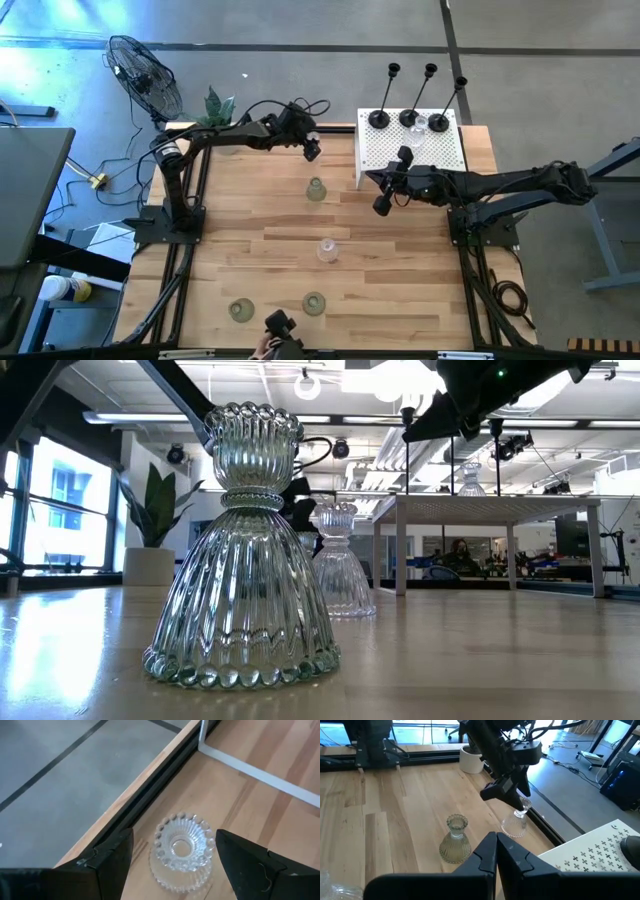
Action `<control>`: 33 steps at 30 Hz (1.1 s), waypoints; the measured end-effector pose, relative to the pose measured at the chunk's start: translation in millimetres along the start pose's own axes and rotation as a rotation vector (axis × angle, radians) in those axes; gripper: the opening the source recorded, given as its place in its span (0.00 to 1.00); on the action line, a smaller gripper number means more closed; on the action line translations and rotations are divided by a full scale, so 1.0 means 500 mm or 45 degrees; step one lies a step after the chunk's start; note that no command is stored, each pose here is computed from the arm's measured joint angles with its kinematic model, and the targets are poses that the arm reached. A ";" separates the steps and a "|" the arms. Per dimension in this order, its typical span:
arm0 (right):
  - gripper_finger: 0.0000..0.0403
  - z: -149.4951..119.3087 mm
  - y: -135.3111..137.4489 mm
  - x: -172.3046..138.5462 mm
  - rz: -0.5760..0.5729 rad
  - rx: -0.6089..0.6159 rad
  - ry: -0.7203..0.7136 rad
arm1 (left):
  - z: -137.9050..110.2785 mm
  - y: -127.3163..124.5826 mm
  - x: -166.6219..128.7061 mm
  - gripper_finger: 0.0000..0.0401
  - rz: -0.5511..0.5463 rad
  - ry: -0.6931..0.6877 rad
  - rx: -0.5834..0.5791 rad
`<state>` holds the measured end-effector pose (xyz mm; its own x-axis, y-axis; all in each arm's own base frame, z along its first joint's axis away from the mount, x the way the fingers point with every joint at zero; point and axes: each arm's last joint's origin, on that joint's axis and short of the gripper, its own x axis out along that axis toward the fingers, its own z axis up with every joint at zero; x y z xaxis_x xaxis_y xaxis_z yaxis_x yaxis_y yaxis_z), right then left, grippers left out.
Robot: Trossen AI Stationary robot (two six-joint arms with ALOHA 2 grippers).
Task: Pick & Place candle stick holders
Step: Put the top transparent glass candle holder on the shelf aligned with the other transparent glass candle holder
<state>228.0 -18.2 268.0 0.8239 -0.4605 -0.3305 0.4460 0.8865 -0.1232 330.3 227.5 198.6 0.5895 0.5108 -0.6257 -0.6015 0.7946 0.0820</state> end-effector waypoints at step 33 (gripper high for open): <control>0.00 0.003 0.000 0.000 0.001 -0.008 -0.019 | -0.005 0.003 0.016 0.53 -0.097 -0.016 0.045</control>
<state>228.6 -18.1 269.6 0.8291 -0.4607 -0.3168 0.4436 0.8869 -0.1287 332.6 232.0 191.7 0.6397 0.4525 -0.6213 -0.5355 0.8422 0.0621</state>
